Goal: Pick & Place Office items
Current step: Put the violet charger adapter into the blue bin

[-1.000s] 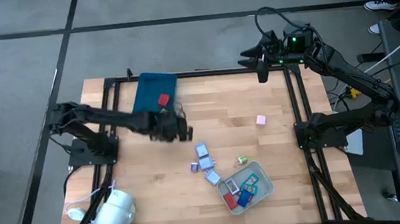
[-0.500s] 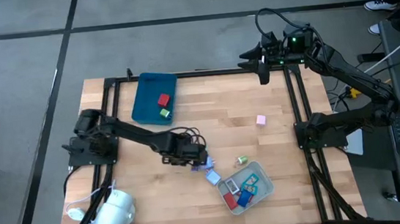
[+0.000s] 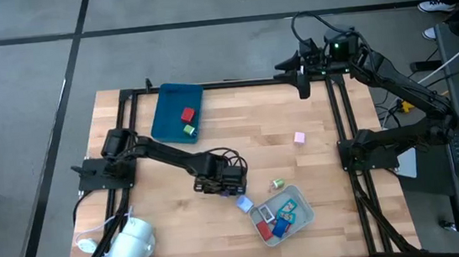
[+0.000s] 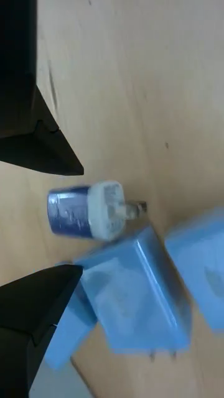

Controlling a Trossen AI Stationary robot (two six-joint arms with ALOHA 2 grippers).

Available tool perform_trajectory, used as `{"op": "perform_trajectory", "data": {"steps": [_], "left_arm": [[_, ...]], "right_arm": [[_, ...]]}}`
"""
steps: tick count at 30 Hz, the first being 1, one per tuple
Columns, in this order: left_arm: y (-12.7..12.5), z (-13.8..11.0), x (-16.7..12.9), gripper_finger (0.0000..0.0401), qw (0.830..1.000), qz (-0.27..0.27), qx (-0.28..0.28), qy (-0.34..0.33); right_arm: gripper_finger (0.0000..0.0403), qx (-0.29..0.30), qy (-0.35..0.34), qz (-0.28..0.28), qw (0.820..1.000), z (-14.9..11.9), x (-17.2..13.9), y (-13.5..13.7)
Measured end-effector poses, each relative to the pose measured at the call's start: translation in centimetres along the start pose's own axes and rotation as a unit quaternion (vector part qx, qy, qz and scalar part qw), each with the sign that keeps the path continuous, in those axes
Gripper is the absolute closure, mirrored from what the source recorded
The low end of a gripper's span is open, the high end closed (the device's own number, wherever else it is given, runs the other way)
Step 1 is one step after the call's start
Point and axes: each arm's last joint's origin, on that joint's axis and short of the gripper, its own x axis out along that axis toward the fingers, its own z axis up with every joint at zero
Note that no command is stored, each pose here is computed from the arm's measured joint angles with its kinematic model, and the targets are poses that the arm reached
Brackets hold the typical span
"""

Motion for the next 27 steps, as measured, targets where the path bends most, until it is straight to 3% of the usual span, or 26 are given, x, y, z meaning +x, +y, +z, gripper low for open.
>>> {"op": "perform_trajectory", "data": {"steps": [10,22,27], "left_arm": [[0.8,-0.6,1.4,0.0160,0.998,0.048,0.013,0.025],[1.5,0.3,1.9,0.0206,0.997,0.059,0.028,0.027],[1.4,0.7,1.8,0.0201,0.997,0.057,0.051,0.027]], "right_arm": [[0.0199,-0.007,0.007,-0.001,1.000,-0.2,0.0,0.0],[0.0199,-0.005,0.007,-0.004,1.000,-0.2,0.0,-0.1],[0.0199,-0.003,0.007,-0.004,1.000,-0.2,0.0,-0.1]]}}
